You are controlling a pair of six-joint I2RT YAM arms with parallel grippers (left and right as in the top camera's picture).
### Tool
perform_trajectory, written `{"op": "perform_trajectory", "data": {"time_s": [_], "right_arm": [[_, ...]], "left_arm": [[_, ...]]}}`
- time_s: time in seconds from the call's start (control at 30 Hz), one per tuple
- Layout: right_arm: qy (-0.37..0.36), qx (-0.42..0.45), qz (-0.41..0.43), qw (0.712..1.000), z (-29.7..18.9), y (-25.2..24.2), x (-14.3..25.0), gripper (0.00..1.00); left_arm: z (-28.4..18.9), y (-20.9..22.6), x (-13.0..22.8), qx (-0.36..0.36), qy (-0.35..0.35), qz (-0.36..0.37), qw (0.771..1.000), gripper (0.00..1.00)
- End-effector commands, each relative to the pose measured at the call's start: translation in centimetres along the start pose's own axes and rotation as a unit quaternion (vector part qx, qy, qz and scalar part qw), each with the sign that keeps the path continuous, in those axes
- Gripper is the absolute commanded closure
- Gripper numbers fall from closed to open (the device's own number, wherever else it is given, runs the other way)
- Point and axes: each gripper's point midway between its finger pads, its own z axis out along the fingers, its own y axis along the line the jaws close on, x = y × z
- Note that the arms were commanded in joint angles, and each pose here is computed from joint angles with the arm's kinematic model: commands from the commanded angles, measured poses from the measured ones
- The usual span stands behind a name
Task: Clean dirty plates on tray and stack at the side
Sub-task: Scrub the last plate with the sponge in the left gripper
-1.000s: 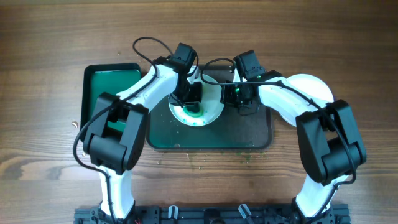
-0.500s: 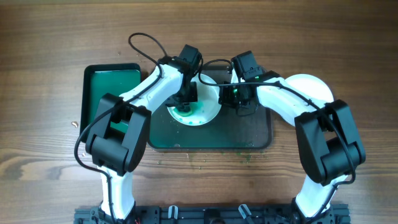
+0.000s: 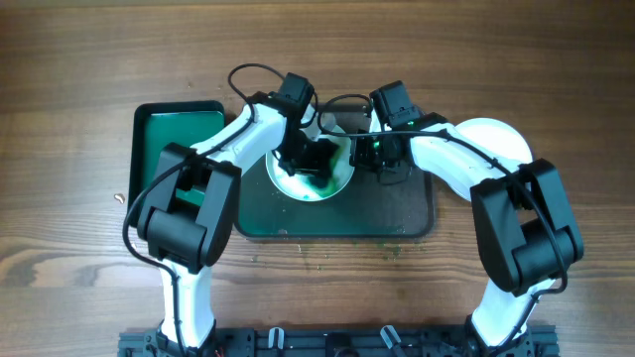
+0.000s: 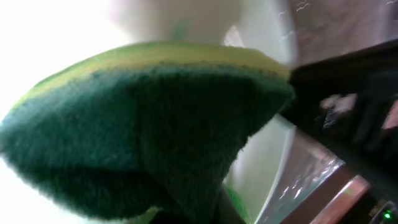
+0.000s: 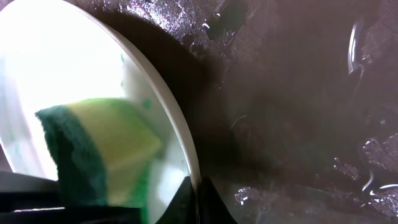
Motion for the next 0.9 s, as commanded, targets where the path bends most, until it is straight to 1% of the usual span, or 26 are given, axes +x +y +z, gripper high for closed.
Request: {"op": "perform_trajectory", "data": {"time_s": [0.0, 0.03, 0.07, 0.13, 0.17, 0.27, 0.3, 0.33, 0.37, 0.43, 0.47, 0.53, 0.57, 0.6, 0.63, 0.67, 0.7, 0.73, 0.77, 0.87], "right_arm": [[0.003, 0.005, 0.002, 1.0, 0.2, -0.5, 0.3, 0.96], [0.002, 0.005, 0.002, 1.0, 0.2, -0.5, 0.3, 0.96], [0.002, 0.005, 0.002, 1.0, 0.2, -0.5, 0.3, 0.96], [0.002, 0.005, 0.002, 1.0, 0.2, -0.5, 0.3, 0.96], [0.002, 0.005, 0.002, 1.0, 0.2, -0.5, 0.3, 0.96], [0.002, 0.005, 0.002, 1.0, 0.2, -0.5, 0.3, 0.96], [0.002, 0.005, 0.002, 1.0, 0.2, -0.5, 0.3, 0.96], [0.003, 0.005, 0.002, 1.0, 0.2, -0.5, 0.3, 0.96], [0.003, 0.005, 0.002, 1.0, 0.2, -0.5, 0.3, 0.96], [0.003, 0.005, 0.002, 1.0, 0.2, -0.5, 0.3, 0.96], [0.003, 0.005, 0.002, 1.0, 0.2, -0.5, 0.3, 0.96], [0.003, 0.005, 0.002, 1.0, 0.2, -0.5, 0.3, 0.96], [0.003, 0.005, 0.002, 1.0, 0.2, -0.5, 0.3, 0.96], [0.003, 0.005, 0.002, 1.0, 0.2, -0.5, 0.3, 0.96], [0.002, 0.005, 0.002, 1.0, 0.2, -0.5, 0.3, 0.96], [0.002, 0.005, 0.003, 1.0, 0.2, -0.5, 0.3, 0.95], [0.002, 0.005, 0.003, 1.0, 0.2, -0.5, 0.3, 0.96], [0.003, 0.005, 0.003, 1.0, 0.2, -0.5, 0.3, 0.96], [0.002, 0.005, 0.003, 1.0, 0.2, -0.5, 0.3, 0.96], [0.003, 0.005, 0.003, 1.0, 0.2, -0.5, 0.3, 0.96]], "left_arm": [[0.7, 0.9, -1.6, -0.024, -0.031, 0.012, 0.999, 0.96], [0.5, 2.7, -2.6, -0.075, -0.053, -0.007, 0.996, 0.96], [0.2, 3.9, -3.1, -0.111, -0.068, -0.022, 0.991, 0.96], [-1.1, 7.2, -4.0, -0.205, -0.104, -0.065, 0.971, 0.96], [-2.2, 9.2, -4.1, -0.263, -0.124, -0.097, 0.952, 0.96], [-5.3, 13.1, -3.1, -0.388, -0.159, -0.174, 0.891, 0.96], [-6.0, 13.8, -2.5, -0.413, -0.161, -0.189, 0.876, 0.96], [-6.5, 14.2, -1.9, -0.43, -0.158, -0.198, 0.866, 0.96], [-6.6, 14.3, -1.3, -0.439, -0.148, -0.202, 0.863, 0.96], [-6.5, 14.3, -0.2, -0.442, -0.124, -0.203, 0.865, 0.96], [-5.7, 13.7, 0.7, -0.423, -0.099, -0.204, 0.877, 0.96], [-3.5, 11.5, 1.8, -0.35, -0.04, -0.176, 0.919, 0.96], [-2.7, 10.5, 2.0, -0.318, -0.021, -0.16, 0.934, 0.96], [-1.7, 8.9, 2.4, -0.267, 0.003, -0.138, 0.954, 0.96], [-0.2, 5.7, 2.8, -0.168, 0.037, -0.091, 0.981, 0.96], [0.4, 3.0, 3.0, -0.086, 0.055, -0.053, 0.993, 0.96], [0.7, 0.6, 3.2, -0.015, 0.063, -0.022, 0.998, 0.96], [0.6, -1.2, 3.2, 0.04, 0.064, 0.0, 0.997, 0.96], [0.5, -2.1, 2.9, 0.067, 0.059, 0.008, 0.996, 0.96], [0.6, -2.3, 1.3, 0.073, 0.027, 0.029, 0.997, 0.96]]}}
